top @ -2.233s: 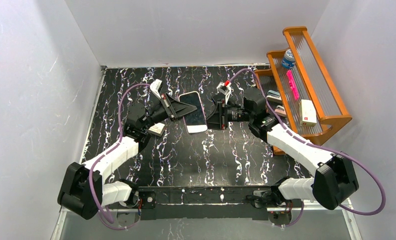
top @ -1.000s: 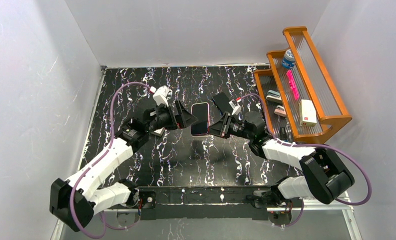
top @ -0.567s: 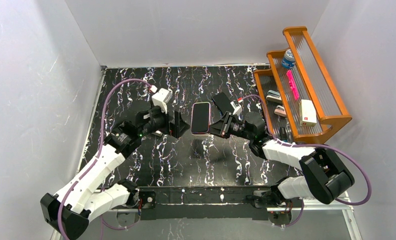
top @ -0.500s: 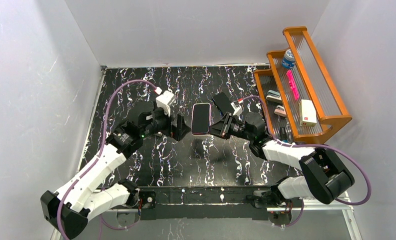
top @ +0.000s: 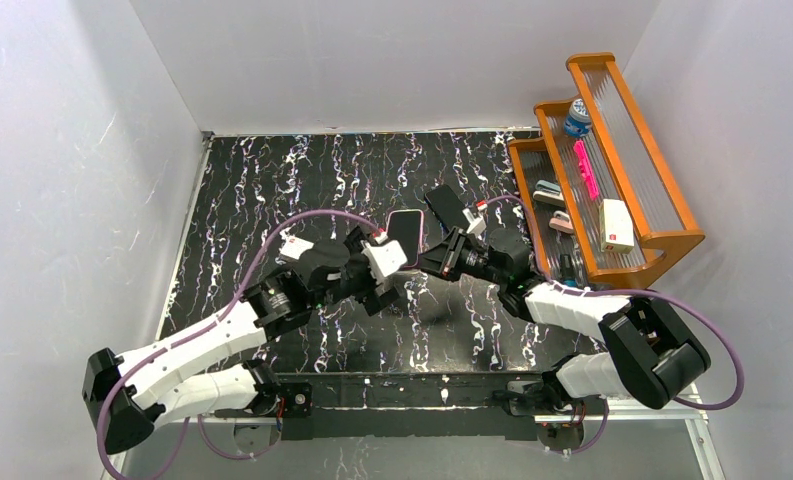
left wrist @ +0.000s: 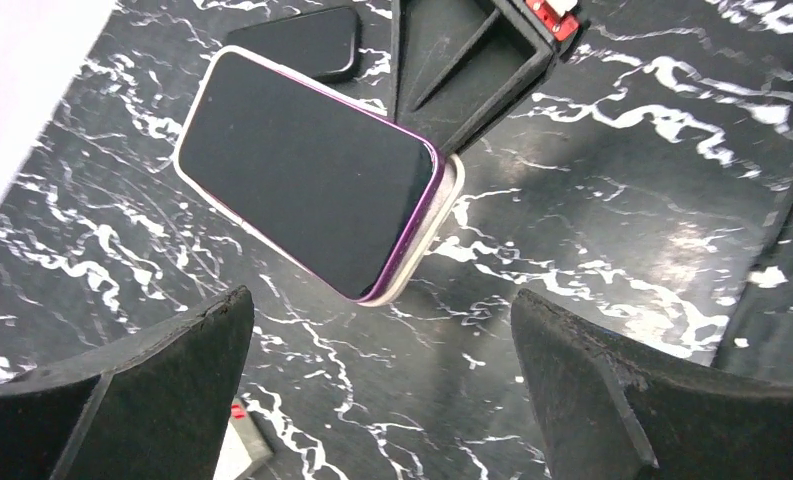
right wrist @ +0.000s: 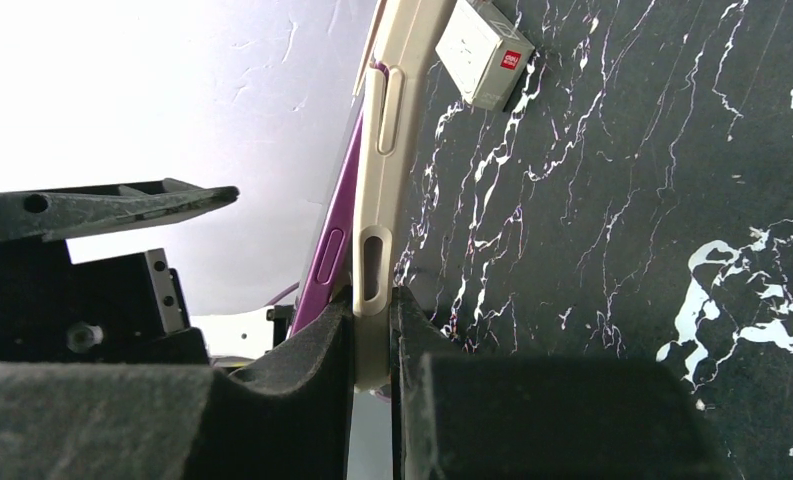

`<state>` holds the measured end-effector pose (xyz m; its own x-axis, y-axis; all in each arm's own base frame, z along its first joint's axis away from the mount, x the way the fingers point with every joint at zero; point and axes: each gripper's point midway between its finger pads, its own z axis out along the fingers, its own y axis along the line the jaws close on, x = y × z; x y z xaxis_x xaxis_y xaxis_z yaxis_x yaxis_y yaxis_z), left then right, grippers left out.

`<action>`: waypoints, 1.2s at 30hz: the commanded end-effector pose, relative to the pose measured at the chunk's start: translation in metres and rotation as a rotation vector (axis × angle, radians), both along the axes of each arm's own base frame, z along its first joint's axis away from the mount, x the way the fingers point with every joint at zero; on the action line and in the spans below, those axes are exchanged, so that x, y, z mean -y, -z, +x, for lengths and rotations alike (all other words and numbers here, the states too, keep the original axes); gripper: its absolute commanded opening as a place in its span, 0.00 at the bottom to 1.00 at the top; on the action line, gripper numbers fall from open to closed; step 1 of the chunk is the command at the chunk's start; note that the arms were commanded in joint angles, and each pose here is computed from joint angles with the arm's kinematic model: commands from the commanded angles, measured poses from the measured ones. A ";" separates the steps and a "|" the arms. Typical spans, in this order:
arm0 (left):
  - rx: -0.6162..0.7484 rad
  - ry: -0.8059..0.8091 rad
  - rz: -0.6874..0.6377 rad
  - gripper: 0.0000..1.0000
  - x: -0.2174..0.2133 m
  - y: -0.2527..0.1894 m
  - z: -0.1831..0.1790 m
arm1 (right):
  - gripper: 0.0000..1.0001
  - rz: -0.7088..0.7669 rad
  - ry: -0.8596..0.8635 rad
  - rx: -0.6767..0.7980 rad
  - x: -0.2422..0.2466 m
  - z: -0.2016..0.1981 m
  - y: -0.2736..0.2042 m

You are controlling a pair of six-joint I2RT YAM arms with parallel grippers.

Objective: Take the phone out of the phone case
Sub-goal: Remove the phone case from the phone.

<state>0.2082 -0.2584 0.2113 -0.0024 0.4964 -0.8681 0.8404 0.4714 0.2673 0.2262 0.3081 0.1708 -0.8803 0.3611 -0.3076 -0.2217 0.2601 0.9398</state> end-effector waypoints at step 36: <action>0.430 -0.055 0.151 0.64 0.013 0.016 0.016 | 0.01 0.072 -0.035 0.120 -0.020 -0.015 -0.038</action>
<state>0.2173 -0.2773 0.1911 0.3097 0.6035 -0.7347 0.6694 0.4104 0.6193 0.2104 0.3206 0.1704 -0.8889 0.3365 -0.3107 -0.2269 0.2658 0.9370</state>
